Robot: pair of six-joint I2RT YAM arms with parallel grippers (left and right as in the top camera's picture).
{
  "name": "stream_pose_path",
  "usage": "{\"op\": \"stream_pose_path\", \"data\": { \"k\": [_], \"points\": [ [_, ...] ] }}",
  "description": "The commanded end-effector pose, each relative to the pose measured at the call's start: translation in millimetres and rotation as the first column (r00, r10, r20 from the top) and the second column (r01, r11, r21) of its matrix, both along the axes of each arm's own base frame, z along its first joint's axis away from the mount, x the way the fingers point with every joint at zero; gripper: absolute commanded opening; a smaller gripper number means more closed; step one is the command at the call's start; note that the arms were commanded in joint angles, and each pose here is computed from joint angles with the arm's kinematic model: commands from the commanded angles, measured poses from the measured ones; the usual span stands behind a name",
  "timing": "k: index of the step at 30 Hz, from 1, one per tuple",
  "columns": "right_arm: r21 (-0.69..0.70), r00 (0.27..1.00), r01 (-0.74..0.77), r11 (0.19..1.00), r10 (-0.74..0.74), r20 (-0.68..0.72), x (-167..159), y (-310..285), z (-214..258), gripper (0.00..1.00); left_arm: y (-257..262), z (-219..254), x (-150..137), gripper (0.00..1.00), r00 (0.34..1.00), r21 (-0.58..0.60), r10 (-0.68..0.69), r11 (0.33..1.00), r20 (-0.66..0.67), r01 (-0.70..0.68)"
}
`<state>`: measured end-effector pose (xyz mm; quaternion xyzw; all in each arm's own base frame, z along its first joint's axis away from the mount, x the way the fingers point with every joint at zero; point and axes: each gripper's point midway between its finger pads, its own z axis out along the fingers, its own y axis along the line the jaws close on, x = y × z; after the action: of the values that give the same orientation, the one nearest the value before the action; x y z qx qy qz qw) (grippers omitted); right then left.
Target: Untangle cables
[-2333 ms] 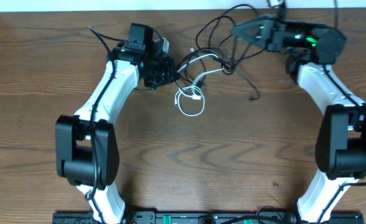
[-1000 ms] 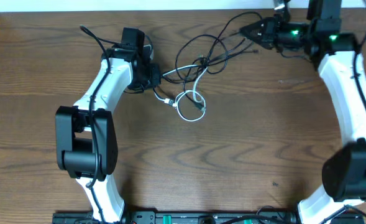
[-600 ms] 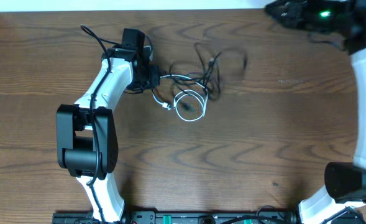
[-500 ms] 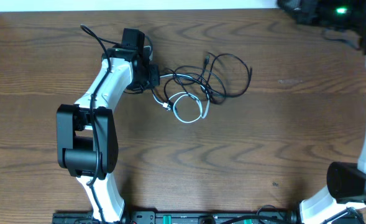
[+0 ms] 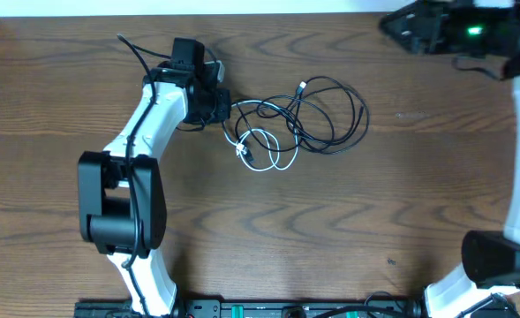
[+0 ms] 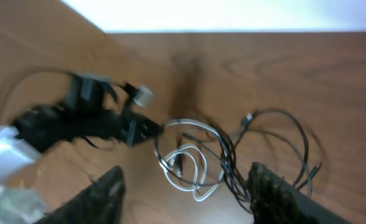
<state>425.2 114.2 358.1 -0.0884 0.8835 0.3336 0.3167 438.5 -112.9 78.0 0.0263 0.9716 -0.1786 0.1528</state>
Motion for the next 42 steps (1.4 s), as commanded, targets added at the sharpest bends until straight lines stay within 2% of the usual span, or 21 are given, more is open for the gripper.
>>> {"op": "stream_pose_path", "data": {
  "k": [1,7,11,20,26,35,39,42],
  "points": [
    [-0.082,0.998,-0.017,0.996,0.012,-0.069,12,8,-44,0.65,-9,72,8,0.07,0.984,-0.059,-0.045,0.997,0.174,0.056],
    [-0.108,0.988,-0.104,0.989,0.090,-0.123,21,31,-84,0.75,-8,129,-1,0.12,0.953,-0.067,-0.042,0.996,0.301,0.065],
    [-0.116,0.977,-0.165,0.979,0.146,-0.157,23,52,-107,0.77,-7,143,-7,0.16,0.945,-0.068,-0.041,0.995,0.324,0.066],
    [-0.077,0.923,-0.356,0.931,0.339,-0.181,15,137,-150,0.78,-3,135,-7,0.15,0.954,-0.061,-0.029,0.997,0.298,0.050],
    [-0.095,0.888,-0.446,0.890,0.427,-0.174,6,180,-175,0.78,36,129,0,0.15,0.957,-0.044,0.132,0.991,0.258,-0.125],
    [-0.325,0.953,-0.303,0.896,0.276,-0.128,37,167,-197,0.82,45,99,-10,0.15,0.978,-0.033,0.155,0.988,0.137,-0.152],
    [-0.335,0.926,-0.378,0.863,0.358,-0.123,34,172,-209,0.81,34,90,-8,0.15,0.985,-0.050,0.131,0.991,0.115,-0.126],
    [-0.284,0.867,-0.497,0.820,0.484,-0.118,22,187,-220,0.79,30,84,-8,0.15,0.988,-0.048,0.120,0.992,0.101,-0.116]
  ]
}}
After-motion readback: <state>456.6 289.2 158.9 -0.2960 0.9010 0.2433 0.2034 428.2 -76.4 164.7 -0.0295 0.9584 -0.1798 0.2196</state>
